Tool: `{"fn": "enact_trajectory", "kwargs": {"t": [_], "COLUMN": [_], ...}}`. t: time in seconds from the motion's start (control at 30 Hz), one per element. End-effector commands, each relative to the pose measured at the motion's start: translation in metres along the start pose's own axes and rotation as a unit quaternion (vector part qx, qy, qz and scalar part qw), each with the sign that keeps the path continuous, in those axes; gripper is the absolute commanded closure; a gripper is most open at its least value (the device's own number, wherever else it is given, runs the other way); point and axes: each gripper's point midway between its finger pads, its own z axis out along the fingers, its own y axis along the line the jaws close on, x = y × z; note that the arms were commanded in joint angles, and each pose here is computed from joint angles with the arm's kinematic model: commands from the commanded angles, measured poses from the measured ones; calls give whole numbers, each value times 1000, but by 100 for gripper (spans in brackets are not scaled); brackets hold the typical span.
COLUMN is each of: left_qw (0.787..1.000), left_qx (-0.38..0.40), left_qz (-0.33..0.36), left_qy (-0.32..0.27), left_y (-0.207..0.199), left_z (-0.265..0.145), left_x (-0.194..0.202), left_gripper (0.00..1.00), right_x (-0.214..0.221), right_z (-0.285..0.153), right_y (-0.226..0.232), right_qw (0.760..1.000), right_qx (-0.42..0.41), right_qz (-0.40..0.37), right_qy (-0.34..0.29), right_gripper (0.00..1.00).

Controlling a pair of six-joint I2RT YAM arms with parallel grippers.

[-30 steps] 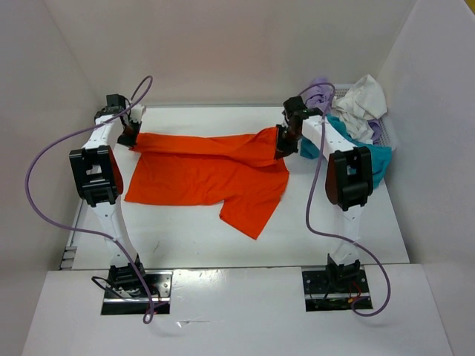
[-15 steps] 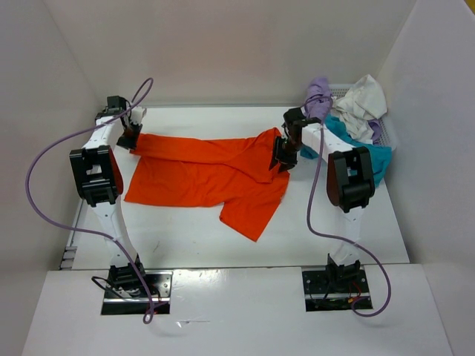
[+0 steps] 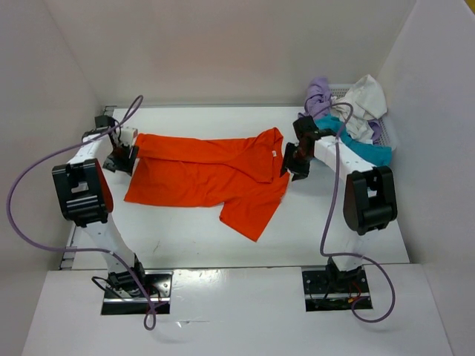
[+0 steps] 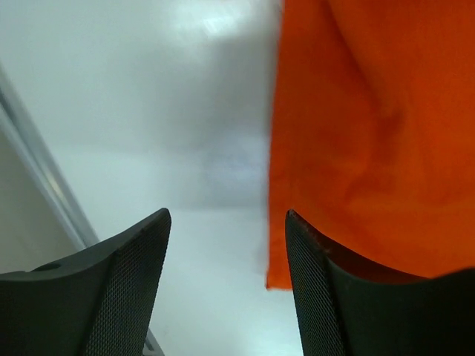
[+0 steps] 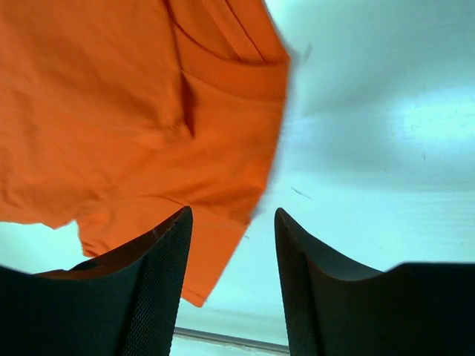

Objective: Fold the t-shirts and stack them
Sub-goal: Grap the side of the flattened tshirt closest away from the robot with both arms

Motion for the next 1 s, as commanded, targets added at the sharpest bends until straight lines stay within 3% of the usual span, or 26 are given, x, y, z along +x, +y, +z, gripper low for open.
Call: {"fn": "enact_trajectory", "kwargs": {"t": [0.0,0.1,0.27,0.37,0.4,0.53,0.57,0.63,0.73,0.77,0.97], "left_qw": [998,996,996,995,995,992,992,992,993,993,994], "left_qx": [41,56,57,56,56,75,75,80,78,78,23], "left_qz": [13,12,2,-2,-2,-4,-9,-9,-9,-9,20], "left_qy": [43,66,70,82,82,97,97,94,89,89,106], "left_y": [-26,-39,-41,-42,-42,-51,-51,-54,-54,-54,-33], "left_z": [2,4,10,17,17,22,22,21,12,8,-36], "left_x": [40,64,69,75,75,84,84,85,85,85,110], "left_gripper": [30,30,30,35,38,73,87,97,100,100,100], "right_x": [20,57,117,135,142,154,151,160,167,167,159], "right_z": [0,12,15,22,22,25,27,37,46,46,24], "right_y": [-6,8,45,45,50,59,59,51,44,44,23], "right_qw": [1000,999,994,993,991,989,991,990,989,989,995], "right_qx": [6,-19,-50,-51,-63,-69,-67,-51,-43,-43,-13], "right_qz": [21,20,-8,-6,-7,-11,-12,-14,-13,-13,-2], "right_qy": [0,40,93,107,117,127,119,130,138,138,102], "right_gripper": [46,43,38,38,38,38,41,47,80,100,100]}}
